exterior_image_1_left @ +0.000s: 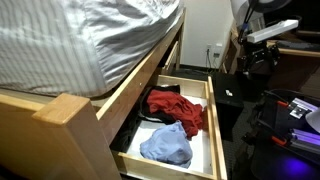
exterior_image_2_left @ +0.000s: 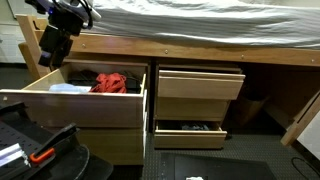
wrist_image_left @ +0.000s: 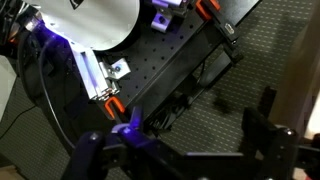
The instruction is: Close the top left drawer
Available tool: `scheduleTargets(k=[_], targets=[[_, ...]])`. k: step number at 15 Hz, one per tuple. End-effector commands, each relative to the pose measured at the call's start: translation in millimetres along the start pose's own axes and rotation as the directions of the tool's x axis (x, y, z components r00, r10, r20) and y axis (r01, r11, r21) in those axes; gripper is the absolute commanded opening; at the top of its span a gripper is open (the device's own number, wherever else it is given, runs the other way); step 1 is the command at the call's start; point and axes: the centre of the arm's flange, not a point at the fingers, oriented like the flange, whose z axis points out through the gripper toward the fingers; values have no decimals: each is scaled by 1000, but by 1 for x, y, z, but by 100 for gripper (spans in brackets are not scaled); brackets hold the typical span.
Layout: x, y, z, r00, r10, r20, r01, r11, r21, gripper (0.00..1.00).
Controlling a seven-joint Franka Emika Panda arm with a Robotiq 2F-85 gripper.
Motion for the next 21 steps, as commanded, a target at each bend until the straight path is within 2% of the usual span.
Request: scheduleTargets(k=[1, 2, 5, 8, 12, 13, 14, 18, 19, 21], targets=[[-2, 0, -3, 1000, -3, -8, 3, 1000, 4, 100], [-2, 0, -6, 1000, -3, -13, 3, 1000, 9, 100], [51, -7, 48, 993, 119, -12, -118, 990, 72, 100], [84, 6, 93, 982, 181, -55, -170, 971, 170, 100], [114, 14, 123, 959, 267, -90, -237, 938, 254, 100], [120, 16, 127, 957, 282, -69, -256, 931, 261, 100], [104, 17, 112, 958, 275, -84, -250, 940, 232, 100], [112, 17, 123, 954, 290, -71, -266, 935, 236, 100], [112, 11, 119, 946, 309, -94, -279, 929, 244, 100], [135, -7, 130, 943, 317, -102, -279, 920, 275, 100]])
